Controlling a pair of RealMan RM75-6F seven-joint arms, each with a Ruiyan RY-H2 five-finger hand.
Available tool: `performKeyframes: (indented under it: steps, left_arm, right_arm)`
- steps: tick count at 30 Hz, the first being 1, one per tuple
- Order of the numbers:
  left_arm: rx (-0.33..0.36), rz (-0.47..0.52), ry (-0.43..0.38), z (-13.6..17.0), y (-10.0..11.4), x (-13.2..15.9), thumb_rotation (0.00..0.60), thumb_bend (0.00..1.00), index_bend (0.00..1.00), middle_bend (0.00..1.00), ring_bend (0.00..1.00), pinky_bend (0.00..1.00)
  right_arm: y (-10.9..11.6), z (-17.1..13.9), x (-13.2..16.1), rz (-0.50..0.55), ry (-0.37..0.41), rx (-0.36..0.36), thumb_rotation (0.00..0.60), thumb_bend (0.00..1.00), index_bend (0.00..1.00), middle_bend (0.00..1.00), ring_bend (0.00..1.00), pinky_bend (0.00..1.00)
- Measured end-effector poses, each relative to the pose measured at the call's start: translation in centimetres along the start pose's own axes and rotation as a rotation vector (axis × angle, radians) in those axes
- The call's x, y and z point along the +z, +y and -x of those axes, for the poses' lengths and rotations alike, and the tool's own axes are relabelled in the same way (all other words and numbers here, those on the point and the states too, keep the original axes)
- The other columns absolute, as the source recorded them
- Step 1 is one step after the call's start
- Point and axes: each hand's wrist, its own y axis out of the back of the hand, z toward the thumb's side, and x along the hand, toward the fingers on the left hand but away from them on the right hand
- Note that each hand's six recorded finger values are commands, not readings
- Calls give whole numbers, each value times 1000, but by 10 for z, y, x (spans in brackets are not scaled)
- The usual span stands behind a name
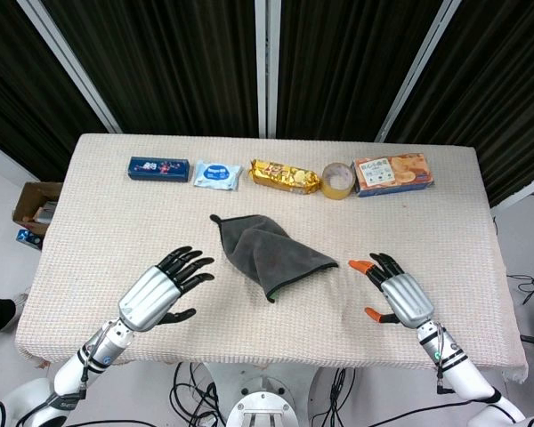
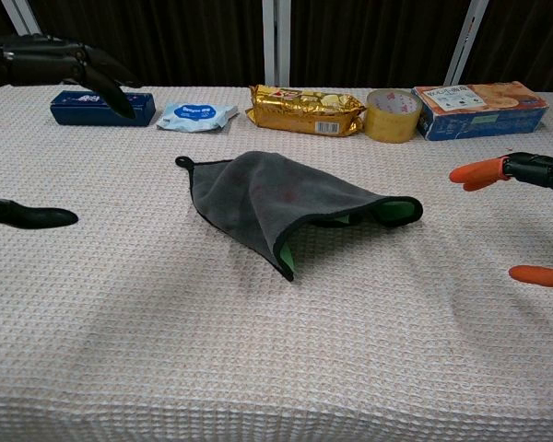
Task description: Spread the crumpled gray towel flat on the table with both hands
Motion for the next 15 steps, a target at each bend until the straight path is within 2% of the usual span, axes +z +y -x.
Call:
performKeyframes:
  steps: [5,8,11,15]
  left_arm:
    - [-13,4,9,3,-4,-2,600,115,290,173,143,151]
    - [-34,25,23,7,-11,-2,600,115,290,175,149,156]
    - [-70,24,30,10,-25,-1,600,115,291,179,162,165]
    - [-89,-22,25,5,-42,5,600,118,302,179,162,166]
  right_arm:
    - [6,-5,-1,21,-4,-25,600,157,160,157,14,68]
    - [17,-14,-5,39,-18,-66,600,158,192,157,14,68]
    - [40,-30,-17,50,-50,-129,600,172,219,157,14,68]
    - [87,-60,-34,42,-101,-234,600,176,235,157,13,68]
